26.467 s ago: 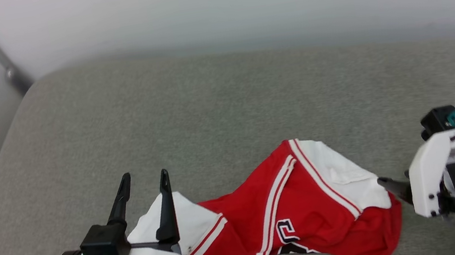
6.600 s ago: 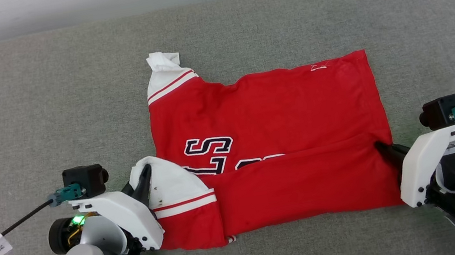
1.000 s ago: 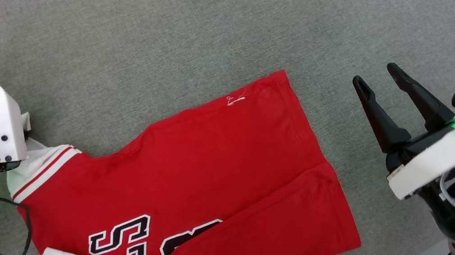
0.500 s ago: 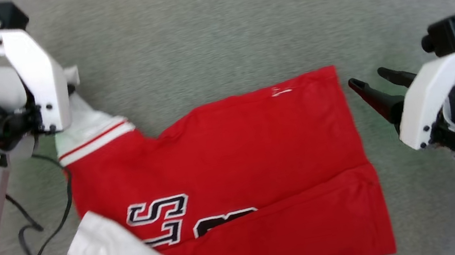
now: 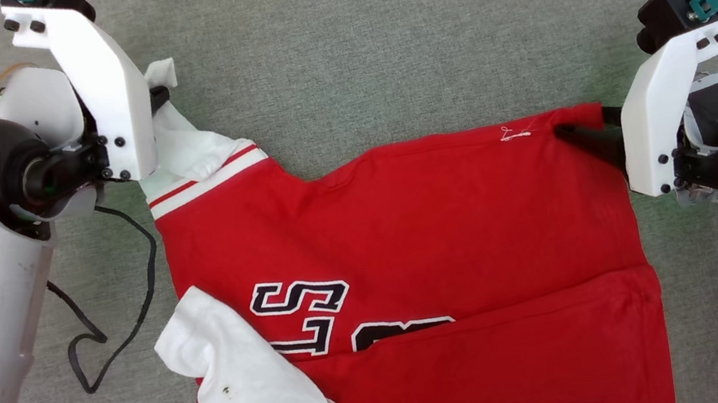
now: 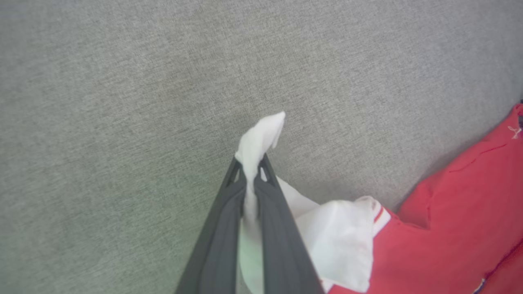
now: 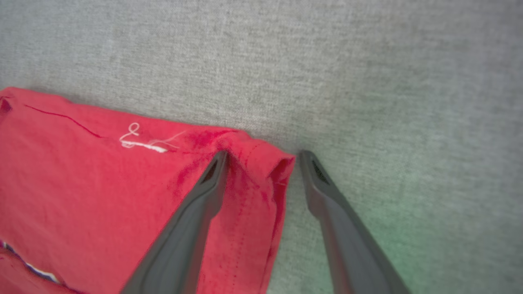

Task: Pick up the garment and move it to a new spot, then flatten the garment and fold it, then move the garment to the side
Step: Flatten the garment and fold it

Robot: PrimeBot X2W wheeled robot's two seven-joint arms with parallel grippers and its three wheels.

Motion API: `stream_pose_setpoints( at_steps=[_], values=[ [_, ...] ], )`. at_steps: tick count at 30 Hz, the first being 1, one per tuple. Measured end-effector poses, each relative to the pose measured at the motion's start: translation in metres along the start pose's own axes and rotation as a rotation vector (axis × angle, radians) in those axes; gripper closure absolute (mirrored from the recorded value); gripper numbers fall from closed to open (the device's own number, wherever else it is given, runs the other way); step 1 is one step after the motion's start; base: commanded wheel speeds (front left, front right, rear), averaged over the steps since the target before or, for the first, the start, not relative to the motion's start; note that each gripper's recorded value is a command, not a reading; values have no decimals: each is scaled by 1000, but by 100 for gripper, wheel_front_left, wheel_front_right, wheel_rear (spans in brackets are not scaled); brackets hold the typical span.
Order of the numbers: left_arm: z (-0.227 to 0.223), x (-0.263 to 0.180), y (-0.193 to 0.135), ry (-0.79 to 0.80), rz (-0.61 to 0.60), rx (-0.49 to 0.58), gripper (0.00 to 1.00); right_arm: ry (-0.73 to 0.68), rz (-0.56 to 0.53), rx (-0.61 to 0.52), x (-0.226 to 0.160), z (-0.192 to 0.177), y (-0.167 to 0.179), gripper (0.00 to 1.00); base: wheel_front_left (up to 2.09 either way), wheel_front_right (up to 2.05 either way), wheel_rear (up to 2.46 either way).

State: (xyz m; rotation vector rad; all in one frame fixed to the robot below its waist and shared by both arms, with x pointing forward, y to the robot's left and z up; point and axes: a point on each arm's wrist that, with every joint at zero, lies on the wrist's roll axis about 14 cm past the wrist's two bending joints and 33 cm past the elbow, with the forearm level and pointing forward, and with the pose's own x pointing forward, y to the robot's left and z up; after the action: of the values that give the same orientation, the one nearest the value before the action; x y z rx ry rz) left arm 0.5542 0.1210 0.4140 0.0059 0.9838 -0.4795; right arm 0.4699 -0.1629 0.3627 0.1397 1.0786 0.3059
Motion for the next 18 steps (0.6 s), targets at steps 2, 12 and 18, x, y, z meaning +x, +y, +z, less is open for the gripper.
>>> stream_pose_setpoints(
  at_steps=[2,12,18],
  values=[
    [0,-2,2,-5,6,4,100,3,6,2,1,0,1,100,0,0,0],
    [17,-30,4,-135,10,-31,100,-157,-11,-52,-24,31,4,100,0,0,0],
    [16,-68,5,-271,21,-65,100,-269,-44,-83,-56,36,4,100,0,0,0]
  ],
)
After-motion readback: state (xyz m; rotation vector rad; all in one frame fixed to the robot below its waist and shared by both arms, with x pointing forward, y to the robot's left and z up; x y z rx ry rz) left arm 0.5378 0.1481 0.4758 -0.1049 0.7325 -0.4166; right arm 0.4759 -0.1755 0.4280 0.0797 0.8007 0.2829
